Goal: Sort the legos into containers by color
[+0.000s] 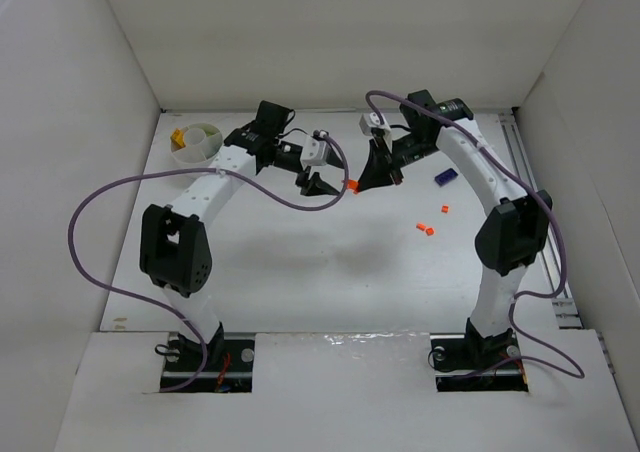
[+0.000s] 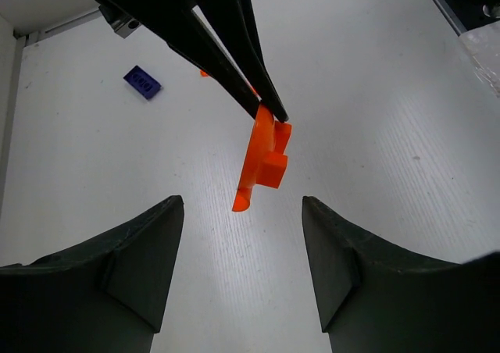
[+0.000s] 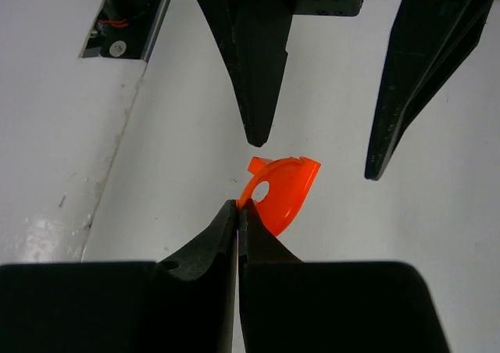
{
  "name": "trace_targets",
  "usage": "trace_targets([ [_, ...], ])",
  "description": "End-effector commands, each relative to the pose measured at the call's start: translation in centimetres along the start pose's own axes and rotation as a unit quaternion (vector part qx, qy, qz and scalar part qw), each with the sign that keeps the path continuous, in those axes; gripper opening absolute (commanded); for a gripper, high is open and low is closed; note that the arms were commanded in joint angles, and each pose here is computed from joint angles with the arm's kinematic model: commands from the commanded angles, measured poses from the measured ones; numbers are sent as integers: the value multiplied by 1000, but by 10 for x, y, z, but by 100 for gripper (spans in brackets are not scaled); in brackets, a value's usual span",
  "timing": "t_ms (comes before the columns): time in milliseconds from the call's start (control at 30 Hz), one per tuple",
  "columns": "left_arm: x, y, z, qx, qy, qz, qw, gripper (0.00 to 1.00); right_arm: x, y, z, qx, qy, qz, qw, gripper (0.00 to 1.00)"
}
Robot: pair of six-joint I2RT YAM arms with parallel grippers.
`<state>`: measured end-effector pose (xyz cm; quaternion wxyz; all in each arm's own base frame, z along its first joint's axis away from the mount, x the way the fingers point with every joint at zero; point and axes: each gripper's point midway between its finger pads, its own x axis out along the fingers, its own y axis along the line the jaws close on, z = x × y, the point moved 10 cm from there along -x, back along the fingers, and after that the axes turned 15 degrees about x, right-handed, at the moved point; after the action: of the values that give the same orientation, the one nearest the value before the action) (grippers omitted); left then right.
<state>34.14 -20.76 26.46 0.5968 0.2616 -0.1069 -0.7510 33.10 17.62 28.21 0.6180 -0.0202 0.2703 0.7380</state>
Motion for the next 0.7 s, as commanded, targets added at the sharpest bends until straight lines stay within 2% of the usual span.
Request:
trace_targets([
  [0, -1, 2, 16, 51, -20, -20, 998, 58, -2, 12, 7, -34, 1, 2, 999, 0],
  [67, -1, 1, 14, 52, -20, -28, 998, 57, 1, 13, 7, -36, 6, 3, 999, 0],
  [233, 2, 2, 17, 55, -22, -33, 998, 46, 4, 10, 8, -47, 16, 1, 999, 0],
  [667, 13, 4, 18, 50, -24, -42, 998, 50, 8, 4, 13, -59, 12, 6, 998, 0],
])
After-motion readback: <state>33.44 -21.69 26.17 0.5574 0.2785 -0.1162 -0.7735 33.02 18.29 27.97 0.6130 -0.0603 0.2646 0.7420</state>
